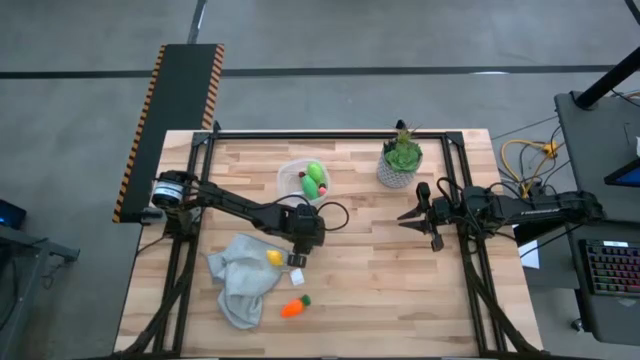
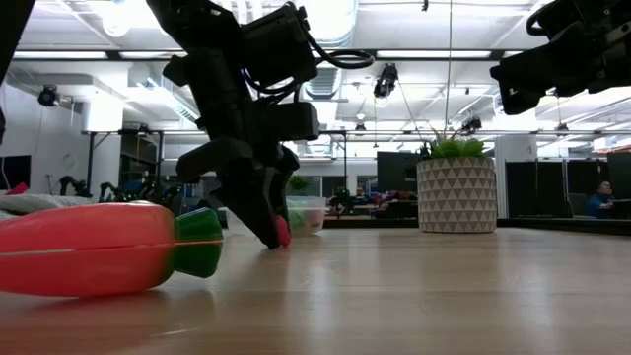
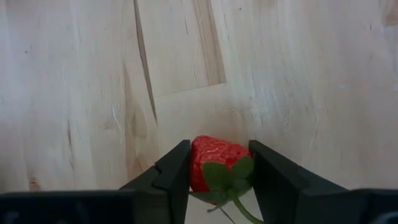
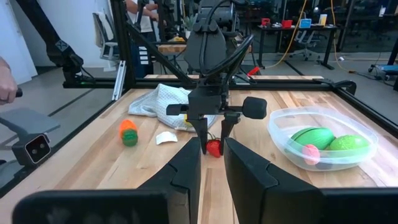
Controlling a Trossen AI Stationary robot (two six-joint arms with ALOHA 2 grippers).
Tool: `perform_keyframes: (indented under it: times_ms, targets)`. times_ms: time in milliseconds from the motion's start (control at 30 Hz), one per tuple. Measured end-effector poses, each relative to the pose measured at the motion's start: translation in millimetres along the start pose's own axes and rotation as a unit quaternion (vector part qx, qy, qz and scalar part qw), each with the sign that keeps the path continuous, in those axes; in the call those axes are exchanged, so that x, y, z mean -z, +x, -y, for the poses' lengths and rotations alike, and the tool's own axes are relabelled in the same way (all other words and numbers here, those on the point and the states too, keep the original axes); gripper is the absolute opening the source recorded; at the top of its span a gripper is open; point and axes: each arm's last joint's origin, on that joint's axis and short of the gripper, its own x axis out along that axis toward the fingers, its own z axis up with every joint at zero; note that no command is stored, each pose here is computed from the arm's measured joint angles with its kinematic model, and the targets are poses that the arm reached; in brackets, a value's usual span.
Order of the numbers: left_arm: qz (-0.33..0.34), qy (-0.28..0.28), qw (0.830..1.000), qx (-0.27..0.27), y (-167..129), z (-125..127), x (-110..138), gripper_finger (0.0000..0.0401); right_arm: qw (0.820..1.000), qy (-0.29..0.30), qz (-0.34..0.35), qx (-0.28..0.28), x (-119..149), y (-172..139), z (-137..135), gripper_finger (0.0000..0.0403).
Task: Pick and placing Produce into tupperware
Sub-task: Put the red strawberry into the transparent bin
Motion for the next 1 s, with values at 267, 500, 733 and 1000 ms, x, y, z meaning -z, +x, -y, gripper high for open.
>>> perform_keyframes:
  times_ms: [267,500,733,1000]
  targets:
    - [0.02,0.011,1.0,-0.011,-14.3,-2.5,-5.2,0.012,1.0,0.0,0.0,0.0,0.0,0.0,0.0,0.0063]
    - [0.055,0.02,0.998,-0.033,-41.6,-6.9,-11.1,0.012,1.0,0.0,0.0,0.0,0.0,0.0,0.0,0.0063]
    - [0.049,0.013,0.995,-0.083,-63.3,-22.8,-6.8,0.0119,1.0,0.0,0.0,0.0,0.0,0.0,0.0,0.0063]
    - [0.01,-0.021,0.993,-0.117,-73.6,-56.9,8.2,0.0119,1.0,0.004,0.0,0.0,-0.2,0.0,0.0,0.0063]
